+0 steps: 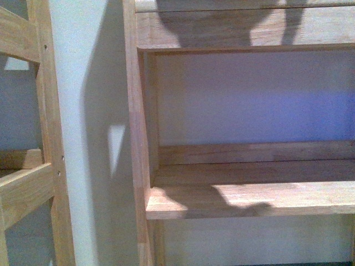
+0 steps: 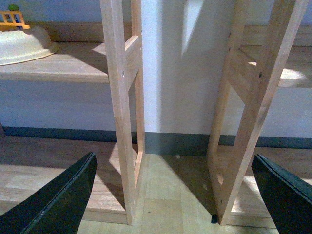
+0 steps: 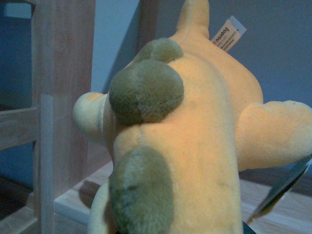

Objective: Put away toys

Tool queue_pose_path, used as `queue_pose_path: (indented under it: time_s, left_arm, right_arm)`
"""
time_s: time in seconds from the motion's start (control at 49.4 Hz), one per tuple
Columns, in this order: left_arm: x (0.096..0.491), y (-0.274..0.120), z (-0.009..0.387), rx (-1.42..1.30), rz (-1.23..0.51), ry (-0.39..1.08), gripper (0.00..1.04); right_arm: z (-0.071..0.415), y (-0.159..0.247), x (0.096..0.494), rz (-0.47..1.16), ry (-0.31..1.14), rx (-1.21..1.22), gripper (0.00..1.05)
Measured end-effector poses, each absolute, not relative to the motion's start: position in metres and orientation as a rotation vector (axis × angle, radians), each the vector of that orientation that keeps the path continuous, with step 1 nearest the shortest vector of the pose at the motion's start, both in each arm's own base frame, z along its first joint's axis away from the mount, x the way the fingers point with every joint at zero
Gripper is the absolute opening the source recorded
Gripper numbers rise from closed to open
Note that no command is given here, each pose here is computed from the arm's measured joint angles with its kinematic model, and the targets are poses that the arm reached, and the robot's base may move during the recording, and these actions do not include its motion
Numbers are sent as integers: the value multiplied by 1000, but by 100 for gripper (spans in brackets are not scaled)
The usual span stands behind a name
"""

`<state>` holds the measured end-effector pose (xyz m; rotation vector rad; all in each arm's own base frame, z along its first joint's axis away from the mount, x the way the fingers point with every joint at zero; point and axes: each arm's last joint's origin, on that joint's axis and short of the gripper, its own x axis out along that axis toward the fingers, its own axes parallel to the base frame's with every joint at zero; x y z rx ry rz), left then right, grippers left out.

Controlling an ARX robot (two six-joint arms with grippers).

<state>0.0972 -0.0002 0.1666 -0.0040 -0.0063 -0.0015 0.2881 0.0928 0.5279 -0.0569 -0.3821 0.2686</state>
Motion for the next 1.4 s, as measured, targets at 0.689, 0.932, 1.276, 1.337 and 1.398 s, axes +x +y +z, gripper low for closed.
queue_pose_path:
  time_s: [0.689,0.932,1.276,1.337,1.398]
  left_arm:
    - [97,0,167,-4,-2,-6,98]
    - [97,0,167,-4,-2,-6,98]
    - [97,0,167,-4,-2,-6,98]
    - [97,0,167,-4,-2,-6,98]
    - [97,0,167,-4,-2,-6,98]
  right_arm:
    - [531,109,387,333,-234,147,7]
    - [526,114,405,367,-208,221,7]
    - [518,126,426,457,-153,302,7]
    - [518,127,427,462,-150,303,7]
    - [517,128,429,470,-147,306,7]
